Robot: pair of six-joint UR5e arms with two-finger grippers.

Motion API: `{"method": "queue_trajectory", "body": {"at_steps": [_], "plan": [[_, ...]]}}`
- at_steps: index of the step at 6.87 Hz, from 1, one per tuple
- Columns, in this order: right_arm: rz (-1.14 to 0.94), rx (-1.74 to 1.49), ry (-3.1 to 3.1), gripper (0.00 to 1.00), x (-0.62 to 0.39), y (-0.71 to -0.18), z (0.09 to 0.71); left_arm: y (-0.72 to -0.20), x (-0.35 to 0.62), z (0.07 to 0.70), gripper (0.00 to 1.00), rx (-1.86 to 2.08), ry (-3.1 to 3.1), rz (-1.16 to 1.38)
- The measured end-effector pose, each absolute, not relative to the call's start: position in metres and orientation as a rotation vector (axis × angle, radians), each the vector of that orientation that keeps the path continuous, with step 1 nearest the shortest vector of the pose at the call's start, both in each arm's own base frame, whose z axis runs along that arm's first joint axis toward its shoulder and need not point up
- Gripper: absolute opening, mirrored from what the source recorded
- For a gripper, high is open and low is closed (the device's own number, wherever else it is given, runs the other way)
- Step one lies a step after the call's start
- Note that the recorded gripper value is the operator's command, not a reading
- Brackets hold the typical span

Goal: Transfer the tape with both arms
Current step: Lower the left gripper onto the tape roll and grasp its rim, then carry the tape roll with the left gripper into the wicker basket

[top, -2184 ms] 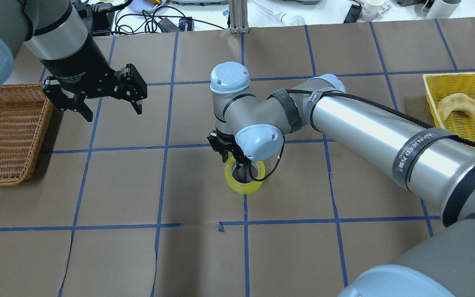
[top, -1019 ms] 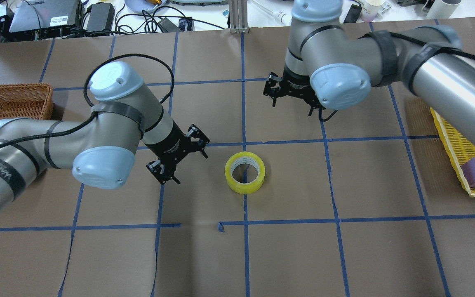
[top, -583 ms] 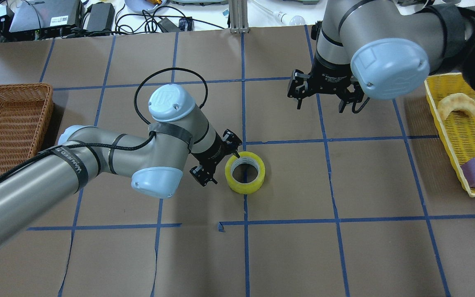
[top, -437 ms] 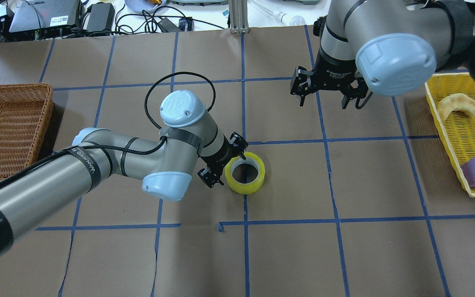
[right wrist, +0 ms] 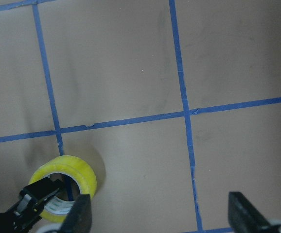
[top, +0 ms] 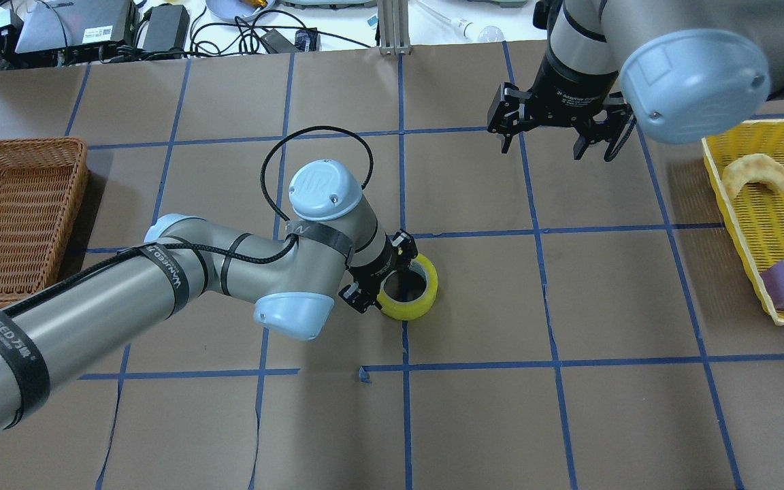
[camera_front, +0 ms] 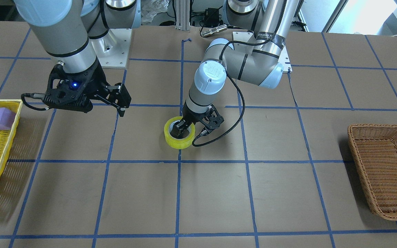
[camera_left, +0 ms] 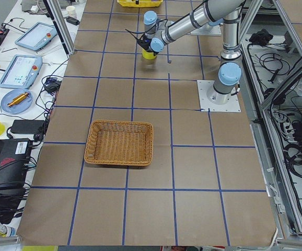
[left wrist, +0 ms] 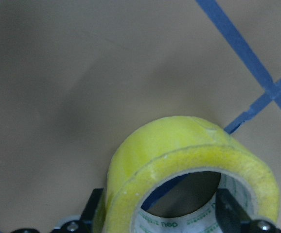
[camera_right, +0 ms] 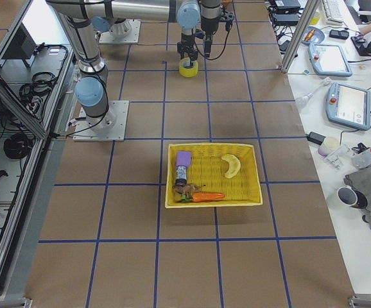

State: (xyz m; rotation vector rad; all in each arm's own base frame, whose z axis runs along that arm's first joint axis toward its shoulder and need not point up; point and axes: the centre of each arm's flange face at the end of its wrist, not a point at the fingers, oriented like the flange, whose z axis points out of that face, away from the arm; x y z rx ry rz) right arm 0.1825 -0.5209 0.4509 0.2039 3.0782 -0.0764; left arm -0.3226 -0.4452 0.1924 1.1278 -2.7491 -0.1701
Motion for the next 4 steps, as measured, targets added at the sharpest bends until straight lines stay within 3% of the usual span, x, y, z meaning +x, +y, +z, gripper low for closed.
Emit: {"method": "queue_trajectory", "body": {"at_steps": [2,4], "plan": [[-0.125,0.068,3.065,1.00,0.181,-0.508,0.475,-0.445,-0.322,0.195,0.00,1.073,-2.779,-0.171],[-0.083,-0.055,3.086,1.00,0.174,-0.491,0.485,-0.479,-0.291,0.238,0.00,0.905,-2.857,-0.074]]}}
